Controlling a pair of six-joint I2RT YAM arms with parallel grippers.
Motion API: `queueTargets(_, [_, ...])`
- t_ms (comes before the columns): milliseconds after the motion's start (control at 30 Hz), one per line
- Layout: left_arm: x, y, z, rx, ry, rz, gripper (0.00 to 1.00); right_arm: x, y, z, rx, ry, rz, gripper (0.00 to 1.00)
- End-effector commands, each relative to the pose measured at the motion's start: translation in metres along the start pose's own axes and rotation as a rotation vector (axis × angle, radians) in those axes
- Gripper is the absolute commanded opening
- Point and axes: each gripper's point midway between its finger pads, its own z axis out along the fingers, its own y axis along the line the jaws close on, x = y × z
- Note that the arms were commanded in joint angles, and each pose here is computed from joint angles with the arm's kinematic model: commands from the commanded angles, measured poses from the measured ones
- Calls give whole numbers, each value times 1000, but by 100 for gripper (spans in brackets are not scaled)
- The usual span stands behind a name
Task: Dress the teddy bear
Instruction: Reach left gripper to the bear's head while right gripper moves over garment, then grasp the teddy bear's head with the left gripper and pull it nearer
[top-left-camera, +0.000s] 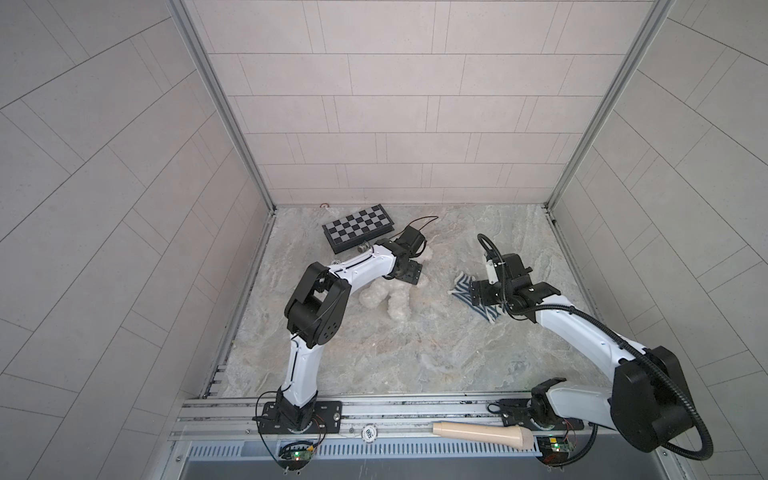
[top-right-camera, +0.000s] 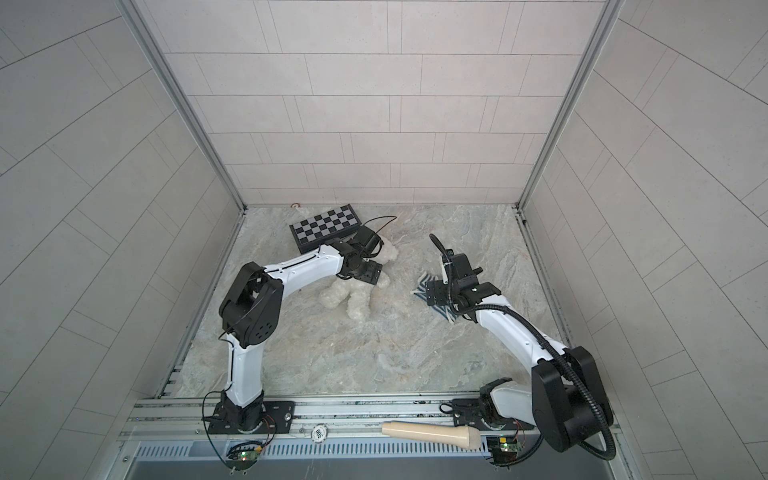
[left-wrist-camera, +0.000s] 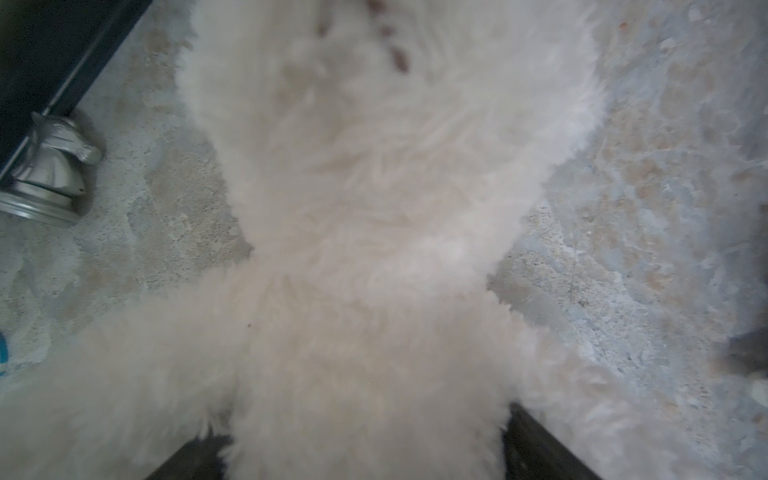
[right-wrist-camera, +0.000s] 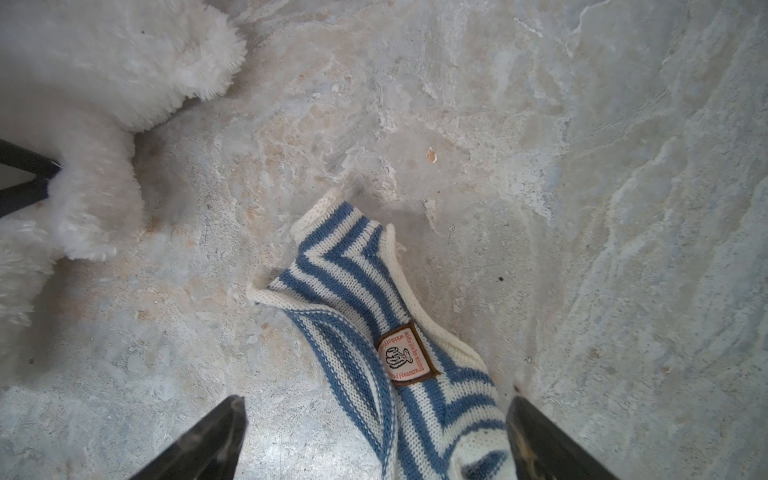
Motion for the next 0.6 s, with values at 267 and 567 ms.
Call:
queueTargets(267, [30, 3, -6, 20, 35, 26, 64, -8, 5, -16, 9, -48, 0, 99])
queueTargets(567, [57, -5, -30, 59, 32, 74, 61, -4, 8, -16, 2, -28, -12, 100])
